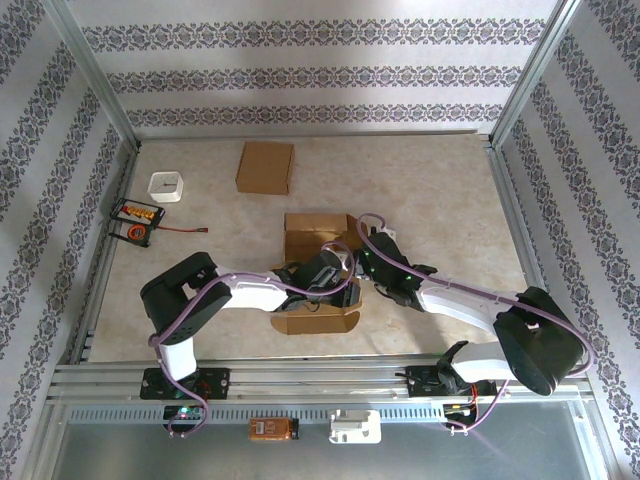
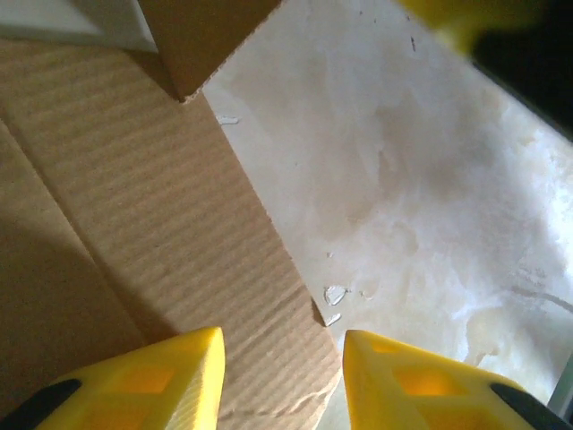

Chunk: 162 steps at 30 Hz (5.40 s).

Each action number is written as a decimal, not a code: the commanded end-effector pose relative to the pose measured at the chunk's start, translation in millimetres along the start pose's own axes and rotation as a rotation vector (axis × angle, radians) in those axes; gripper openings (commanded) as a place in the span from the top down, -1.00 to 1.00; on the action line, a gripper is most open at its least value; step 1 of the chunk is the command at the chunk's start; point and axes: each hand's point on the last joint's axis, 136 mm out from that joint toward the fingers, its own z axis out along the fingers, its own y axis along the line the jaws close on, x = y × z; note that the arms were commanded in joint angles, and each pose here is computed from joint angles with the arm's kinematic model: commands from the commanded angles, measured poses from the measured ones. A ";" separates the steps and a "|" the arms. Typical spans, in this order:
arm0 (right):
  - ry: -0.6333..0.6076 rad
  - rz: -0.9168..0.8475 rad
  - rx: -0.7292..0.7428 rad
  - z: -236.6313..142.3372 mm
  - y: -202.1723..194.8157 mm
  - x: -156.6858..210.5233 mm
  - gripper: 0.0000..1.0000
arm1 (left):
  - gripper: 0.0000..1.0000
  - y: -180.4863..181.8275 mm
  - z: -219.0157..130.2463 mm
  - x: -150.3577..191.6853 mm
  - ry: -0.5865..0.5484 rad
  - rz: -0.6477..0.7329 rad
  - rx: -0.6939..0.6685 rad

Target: Fold the paper box

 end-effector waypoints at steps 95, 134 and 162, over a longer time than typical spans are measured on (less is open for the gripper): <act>-0.400 -0.514 -0.141 -95.4 35.0 -57.2 -0.17 | -0.32 93.8 -150.6 -143.4 -0.363 -0.270 -0.154; -0.083 -0.629 -0.474 34.5 61.7 -60.0 -0.34 | -0.32 90.1 -151.5 -140.4 -0.354 -0.243 -0.119; -0.005 -0.371 -0.301 73.8 51.9 -40.8 0.80 | -0.67 85.7 -159.8 -136.2 -0.382 -0.338 -0.025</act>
